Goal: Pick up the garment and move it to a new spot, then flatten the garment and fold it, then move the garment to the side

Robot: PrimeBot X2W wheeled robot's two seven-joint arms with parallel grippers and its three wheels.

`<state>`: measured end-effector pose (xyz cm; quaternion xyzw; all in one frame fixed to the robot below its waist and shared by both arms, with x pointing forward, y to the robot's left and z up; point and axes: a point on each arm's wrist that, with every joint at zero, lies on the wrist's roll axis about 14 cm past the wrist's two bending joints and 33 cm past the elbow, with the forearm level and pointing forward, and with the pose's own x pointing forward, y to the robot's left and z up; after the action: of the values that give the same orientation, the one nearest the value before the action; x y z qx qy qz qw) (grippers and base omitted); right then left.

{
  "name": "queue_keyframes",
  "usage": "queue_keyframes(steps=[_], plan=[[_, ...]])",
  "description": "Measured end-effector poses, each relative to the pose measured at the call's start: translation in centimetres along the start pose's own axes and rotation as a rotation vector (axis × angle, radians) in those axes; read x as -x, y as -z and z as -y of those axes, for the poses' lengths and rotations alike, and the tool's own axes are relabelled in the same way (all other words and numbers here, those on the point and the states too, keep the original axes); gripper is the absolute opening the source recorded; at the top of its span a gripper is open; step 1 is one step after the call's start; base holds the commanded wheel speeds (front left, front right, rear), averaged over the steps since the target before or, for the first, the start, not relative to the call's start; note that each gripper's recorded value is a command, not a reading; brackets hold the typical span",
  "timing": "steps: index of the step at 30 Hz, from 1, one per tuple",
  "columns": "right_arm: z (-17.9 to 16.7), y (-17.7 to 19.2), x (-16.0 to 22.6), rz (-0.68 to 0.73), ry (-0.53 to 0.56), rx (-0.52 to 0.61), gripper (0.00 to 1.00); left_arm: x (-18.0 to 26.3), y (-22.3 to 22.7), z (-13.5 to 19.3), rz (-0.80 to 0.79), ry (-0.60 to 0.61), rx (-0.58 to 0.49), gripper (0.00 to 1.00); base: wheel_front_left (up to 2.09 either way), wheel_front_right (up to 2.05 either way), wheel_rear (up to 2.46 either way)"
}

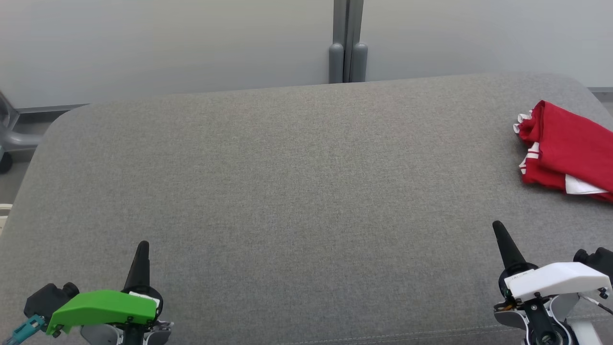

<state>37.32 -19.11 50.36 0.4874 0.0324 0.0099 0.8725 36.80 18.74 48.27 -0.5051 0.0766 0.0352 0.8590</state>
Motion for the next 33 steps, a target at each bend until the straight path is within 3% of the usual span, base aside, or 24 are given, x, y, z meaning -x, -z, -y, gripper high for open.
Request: queue_keyframes(steps=[33], plan=[[0.6,-1.0,-0.3,0.039,-0.005,-0.302,0.0,-0.9,-0.4,1.1,0.009,0.075,0.275,0.0,0.0,0.0,0.0]])
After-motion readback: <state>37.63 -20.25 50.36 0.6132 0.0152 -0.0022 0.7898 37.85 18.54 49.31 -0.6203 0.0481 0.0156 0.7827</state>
